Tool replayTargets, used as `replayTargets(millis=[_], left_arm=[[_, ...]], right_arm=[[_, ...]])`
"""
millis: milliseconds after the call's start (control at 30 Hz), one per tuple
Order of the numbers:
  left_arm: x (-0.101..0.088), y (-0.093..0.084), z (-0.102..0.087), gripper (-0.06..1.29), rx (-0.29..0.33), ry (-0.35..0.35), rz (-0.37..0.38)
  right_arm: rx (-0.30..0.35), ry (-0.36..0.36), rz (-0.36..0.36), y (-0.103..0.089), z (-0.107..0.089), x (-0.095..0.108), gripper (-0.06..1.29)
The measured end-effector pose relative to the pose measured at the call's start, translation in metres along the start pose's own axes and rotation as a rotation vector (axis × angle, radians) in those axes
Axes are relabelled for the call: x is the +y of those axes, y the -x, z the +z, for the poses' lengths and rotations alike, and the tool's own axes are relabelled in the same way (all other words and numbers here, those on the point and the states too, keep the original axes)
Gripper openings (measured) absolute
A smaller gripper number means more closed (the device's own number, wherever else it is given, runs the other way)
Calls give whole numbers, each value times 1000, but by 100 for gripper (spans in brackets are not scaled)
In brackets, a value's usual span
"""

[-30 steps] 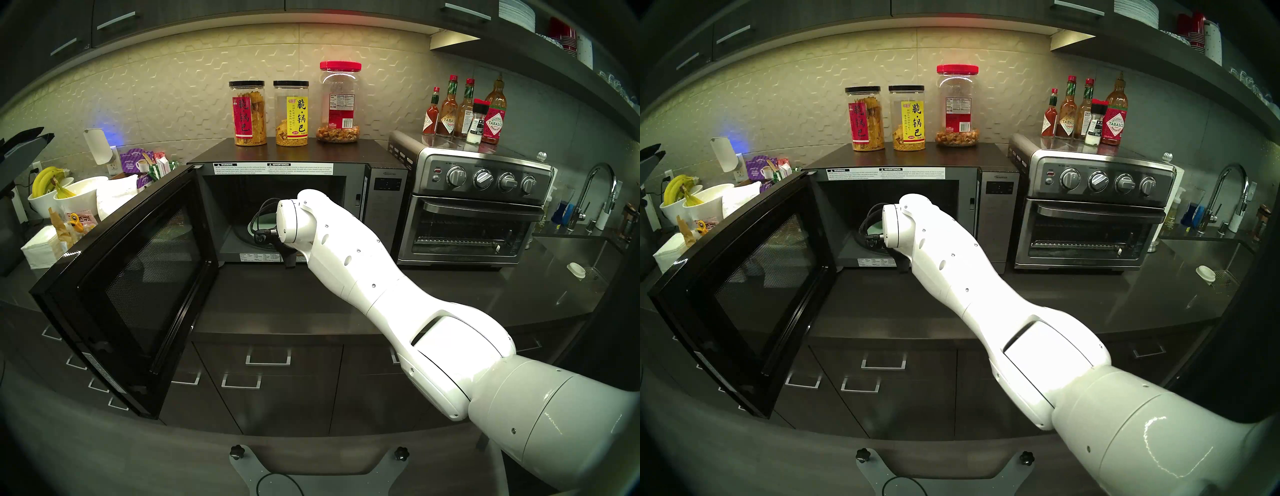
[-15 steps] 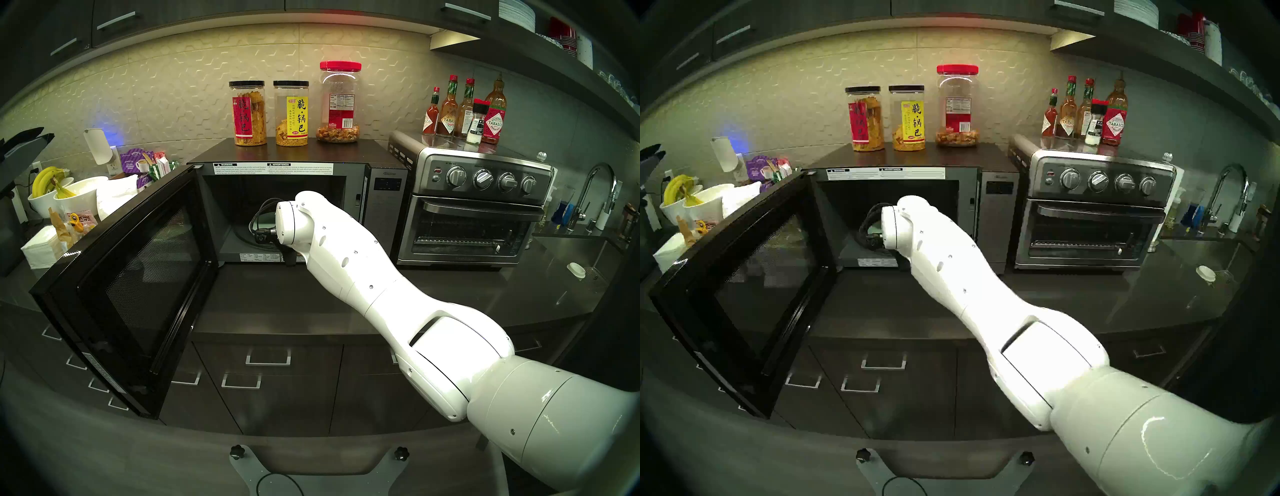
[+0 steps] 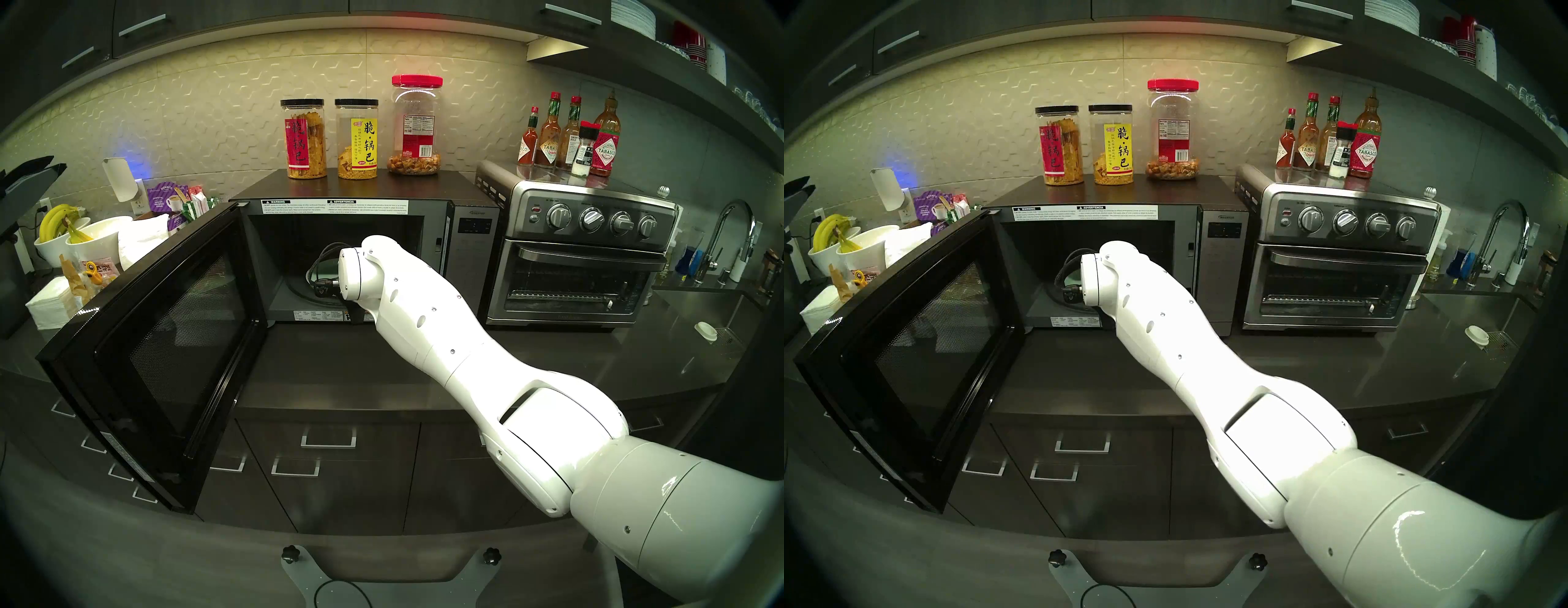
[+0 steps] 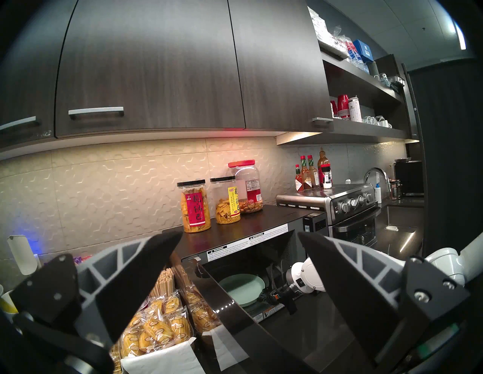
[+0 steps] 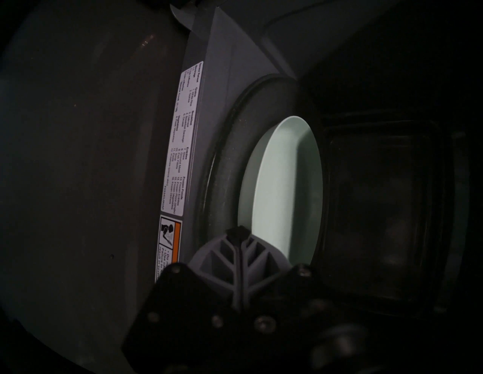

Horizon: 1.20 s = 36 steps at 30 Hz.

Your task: Open the microwave, put the plate inside, and close the door

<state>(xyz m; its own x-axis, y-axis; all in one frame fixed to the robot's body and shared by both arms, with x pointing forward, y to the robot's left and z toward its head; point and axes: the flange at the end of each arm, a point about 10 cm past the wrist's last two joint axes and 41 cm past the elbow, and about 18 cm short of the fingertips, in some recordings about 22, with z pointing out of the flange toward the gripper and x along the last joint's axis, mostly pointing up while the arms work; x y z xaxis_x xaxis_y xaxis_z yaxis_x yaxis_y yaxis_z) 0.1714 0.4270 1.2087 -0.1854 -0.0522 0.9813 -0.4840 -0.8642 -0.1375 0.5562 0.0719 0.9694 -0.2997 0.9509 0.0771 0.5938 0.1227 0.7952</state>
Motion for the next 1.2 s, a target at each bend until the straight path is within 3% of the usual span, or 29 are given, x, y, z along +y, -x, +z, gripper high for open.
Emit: replayTargets(millis=[367,667,967,1200], left_arm=[[0,0,0,127,0,0,0],[0,0,0,127,0,0,0],[0,0,0,127,0,0,0],[0,0,0,127,1,2,0]], right_arm=[[29,5,3,-3,-4,3,-3],[106,-34,18,-8,-25,9,-3],[155,-76,28,6,-46,10,-3],[182,-114,49,31,-62,7,-3]])
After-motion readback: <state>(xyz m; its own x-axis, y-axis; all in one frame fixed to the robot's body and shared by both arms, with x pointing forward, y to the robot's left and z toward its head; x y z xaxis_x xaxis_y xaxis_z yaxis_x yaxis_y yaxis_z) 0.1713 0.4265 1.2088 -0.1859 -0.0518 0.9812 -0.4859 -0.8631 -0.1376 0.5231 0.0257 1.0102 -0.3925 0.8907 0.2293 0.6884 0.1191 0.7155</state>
